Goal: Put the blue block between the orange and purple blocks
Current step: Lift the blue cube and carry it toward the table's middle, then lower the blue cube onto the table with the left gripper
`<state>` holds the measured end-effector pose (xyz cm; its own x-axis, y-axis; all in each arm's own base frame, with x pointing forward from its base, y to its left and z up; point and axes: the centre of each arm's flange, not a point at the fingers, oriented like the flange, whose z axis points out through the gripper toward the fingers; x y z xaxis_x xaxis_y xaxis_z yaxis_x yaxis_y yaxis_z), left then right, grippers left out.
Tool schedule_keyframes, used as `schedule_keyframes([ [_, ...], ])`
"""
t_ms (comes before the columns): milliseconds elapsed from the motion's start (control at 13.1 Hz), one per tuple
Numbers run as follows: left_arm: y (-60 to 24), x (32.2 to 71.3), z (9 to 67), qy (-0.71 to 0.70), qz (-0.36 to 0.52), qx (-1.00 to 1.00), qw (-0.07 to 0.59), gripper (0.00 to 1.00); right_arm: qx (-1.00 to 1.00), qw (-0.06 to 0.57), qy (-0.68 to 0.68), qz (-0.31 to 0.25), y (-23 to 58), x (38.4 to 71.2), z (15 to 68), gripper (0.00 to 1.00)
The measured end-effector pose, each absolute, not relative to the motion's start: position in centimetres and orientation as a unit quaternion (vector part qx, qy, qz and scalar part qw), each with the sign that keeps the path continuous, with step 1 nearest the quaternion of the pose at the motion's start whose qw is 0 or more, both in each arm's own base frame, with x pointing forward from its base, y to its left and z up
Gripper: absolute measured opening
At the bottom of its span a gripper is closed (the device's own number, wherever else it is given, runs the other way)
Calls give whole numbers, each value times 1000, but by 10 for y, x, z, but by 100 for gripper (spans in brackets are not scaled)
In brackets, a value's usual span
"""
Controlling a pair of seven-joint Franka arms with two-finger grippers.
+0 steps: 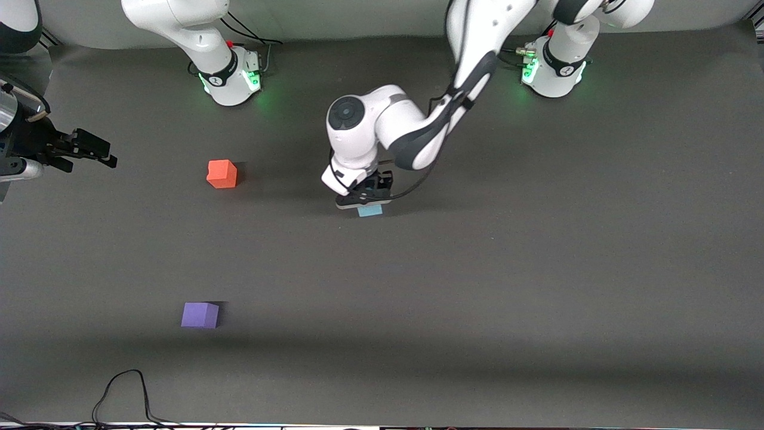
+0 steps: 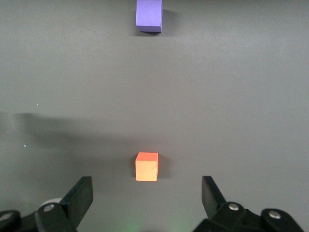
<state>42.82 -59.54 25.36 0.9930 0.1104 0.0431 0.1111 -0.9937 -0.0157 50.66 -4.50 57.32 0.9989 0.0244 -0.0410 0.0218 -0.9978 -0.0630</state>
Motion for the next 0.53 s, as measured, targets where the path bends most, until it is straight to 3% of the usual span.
schedule_keyframes([
  [304,-607,417,194,-35,-29,-999,8,56,-999,31,-12,23,-45,506,570,100],
  [533,-609,420,195,-34,-33,-999,5,60,-999,31,-11,21,-45,507,564,100],
])
